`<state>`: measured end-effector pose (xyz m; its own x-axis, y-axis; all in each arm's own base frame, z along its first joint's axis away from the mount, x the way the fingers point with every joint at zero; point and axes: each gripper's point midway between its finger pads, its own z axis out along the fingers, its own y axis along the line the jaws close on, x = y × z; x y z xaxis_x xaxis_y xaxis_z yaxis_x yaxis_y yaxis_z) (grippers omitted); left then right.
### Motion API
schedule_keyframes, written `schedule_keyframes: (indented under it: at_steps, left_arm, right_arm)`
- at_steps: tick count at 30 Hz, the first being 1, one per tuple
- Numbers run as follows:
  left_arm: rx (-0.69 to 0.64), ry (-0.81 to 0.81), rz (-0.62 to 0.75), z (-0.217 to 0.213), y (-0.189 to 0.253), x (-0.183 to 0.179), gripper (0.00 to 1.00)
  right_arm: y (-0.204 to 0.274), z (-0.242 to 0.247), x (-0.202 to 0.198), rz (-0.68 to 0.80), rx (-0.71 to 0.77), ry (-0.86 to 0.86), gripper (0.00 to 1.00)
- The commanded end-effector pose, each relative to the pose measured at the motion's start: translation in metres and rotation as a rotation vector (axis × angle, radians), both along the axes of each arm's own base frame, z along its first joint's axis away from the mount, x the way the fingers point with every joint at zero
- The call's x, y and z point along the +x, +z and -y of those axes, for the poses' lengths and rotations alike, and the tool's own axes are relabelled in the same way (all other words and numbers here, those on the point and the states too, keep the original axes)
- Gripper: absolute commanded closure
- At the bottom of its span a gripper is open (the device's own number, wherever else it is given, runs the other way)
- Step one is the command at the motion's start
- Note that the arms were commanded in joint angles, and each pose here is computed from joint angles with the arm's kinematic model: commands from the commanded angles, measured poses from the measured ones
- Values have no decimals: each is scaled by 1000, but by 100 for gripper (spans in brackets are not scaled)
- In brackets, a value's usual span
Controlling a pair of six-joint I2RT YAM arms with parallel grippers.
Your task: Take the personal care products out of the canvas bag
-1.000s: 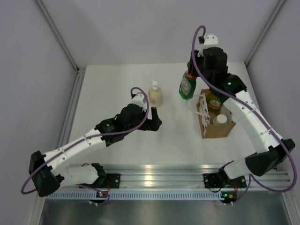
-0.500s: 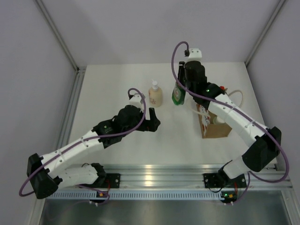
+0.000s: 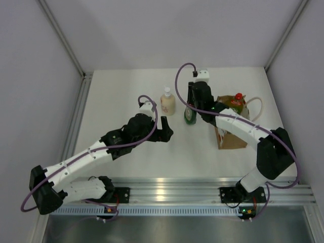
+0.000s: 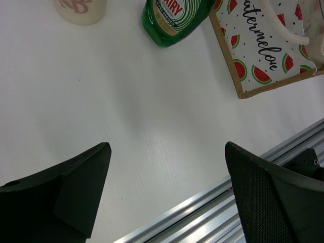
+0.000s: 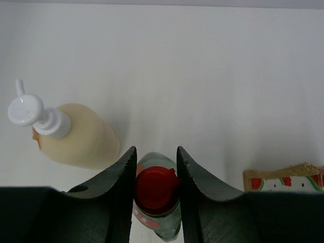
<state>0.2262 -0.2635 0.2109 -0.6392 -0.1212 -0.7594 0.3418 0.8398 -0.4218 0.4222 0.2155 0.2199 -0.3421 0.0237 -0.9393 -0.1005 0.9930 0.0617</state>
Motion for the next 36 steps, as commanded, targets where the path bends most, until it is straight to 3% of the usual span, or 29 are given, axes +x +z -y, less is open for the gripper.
schedule_keyframes:
  at_steps: [1, 5, 8, 10, 12, 13, 19, 26, 36]
  left_arm:
    - [-8, 15, 6, 1, 2, 3, 2]
    - [-7, 14, 7, 0, 2, 2, 2]
    - [-7, 18, 6, 0, 1, 3, 2]
    - [-7, 20, 2, 1, 0, 3, 2]
    - [-3, 17, -3, 1, -2, 3, 2]
    - [-5, 17, -3, 2, -1, 3, 2]
    - [-7, 5, -8, 7, 0, 4, 2]
    - [-35, -38, -36, 27, 7, 7, 2]
    - [-55, -96, -63, 51, 4, 10, 2]
  right_arm:
    - [65, -22, 18, 230, 186, -7, 100]
    - [50, -24, 19, 219, 174, 0, 99]
    - [44, -25, 18, 212, 165, -8, 85]
    - [42, -27, 17, 207, 158, -1, 83]
    - [42, -29, 16, 204, 157, 4, 64]
    - [42, -29, 15, 204, 155, 6, 49]
    - [63, -25, 10, 226, 147, 11, 26]
    - [96, 12, -6, 265, 131, -23, 28]
    - [98, 145, -36, 243, 71, -165, 29]
